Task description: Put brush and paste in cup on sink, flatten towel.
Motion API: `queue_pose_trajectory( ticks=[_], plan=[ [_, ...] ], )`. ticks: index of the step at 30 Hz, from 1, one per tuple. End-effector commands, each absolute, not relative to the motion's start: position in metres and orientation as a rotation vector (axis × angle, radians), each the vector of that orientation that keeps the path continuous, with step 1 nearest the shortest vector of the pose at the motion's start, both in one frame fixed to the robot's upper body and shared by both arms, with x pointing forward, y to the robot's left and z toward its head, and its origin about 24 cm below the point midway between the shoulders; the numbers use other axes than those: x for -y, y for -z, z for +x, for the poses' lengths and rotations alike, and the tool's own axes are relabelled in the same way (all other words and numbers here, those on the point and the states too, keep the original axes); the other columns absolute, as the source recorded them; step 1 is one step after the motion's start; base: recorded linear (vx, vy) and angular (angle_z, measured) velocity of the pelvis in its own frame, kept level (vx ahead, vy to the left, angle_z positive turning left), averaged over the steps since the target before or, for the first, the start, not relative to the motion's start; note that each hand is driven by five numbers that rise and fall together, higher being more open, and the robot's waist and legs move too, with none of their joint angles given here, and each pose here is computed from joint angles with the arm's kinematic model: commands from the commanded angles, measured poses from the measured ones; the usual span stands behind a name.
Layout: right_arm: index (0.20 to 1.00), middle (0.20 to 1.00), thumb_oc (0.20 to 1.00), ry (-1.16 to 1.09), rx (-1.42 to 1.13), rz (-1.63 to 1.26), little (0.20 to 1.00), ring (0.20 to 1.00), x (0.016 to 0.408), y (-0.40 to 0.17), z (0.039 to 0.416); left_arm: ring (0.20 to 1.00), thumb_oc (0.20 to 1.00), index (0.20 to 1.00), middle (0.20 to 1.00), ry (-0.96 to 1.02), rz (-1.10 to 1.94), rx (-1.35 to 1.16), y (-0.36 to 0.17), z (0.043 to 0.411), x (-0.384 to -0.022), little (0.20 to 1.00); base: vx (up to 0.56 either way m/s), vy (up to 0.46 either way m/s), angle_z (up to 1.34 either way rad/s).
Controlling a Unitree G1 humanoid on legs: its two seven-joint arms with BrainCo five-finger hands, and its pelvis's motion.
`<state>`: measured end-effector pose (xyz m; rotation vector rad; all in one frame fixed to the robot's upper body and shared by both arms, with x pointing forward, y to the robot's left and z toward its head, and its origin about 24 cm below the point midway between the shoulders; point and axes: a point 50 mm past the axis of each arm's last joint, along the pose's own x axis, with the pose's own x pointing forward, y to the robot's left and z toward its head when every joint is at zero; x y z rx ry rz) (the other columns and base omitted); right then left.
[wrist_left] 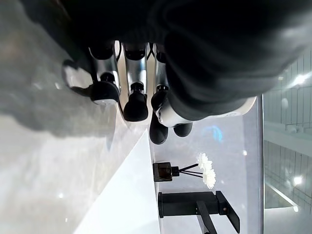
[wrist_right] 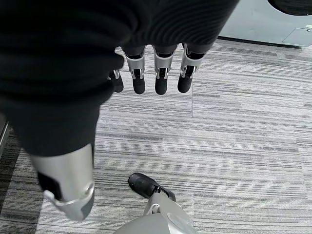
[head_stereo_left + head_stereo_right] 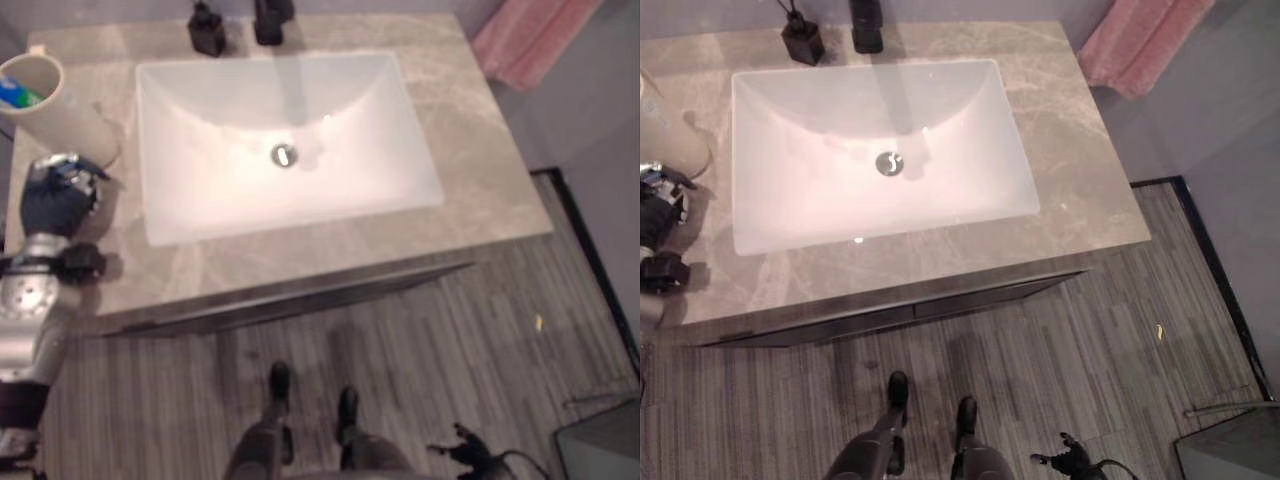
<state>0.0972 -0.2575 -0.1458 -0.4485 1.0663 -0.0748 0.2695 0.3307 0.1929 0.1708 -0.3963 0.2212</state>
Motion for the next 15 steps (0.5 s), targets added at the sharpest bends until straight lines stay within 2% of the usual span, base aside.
queue_pose_trajectory(
  ticks=[1, 15],
  plan=[
    [1.0, 1.0, 1.0, 0.121, -1.046, -0.499, 1.0, 1.0, 0.279, 0.137, 0.103, 0.2, 0.2, 0.2, 0.2, -0.261, 0.148, 0.481, -0.206, 0.272, -0.336, 0.2, 0.0, 0.001, -0.04],
    [1.0, 1.0, 1.0, 0.122, -1.05, -0.485, 1.0, 1.0, 0.278, 0.138, 0.101, 0.2, 0.2, 0.2, 0.2, -0.331, 0.166, 0.547, -0.231, 0.278, -0.346, 0.2, 0.0, 0.002, -0.02]
  ],
)
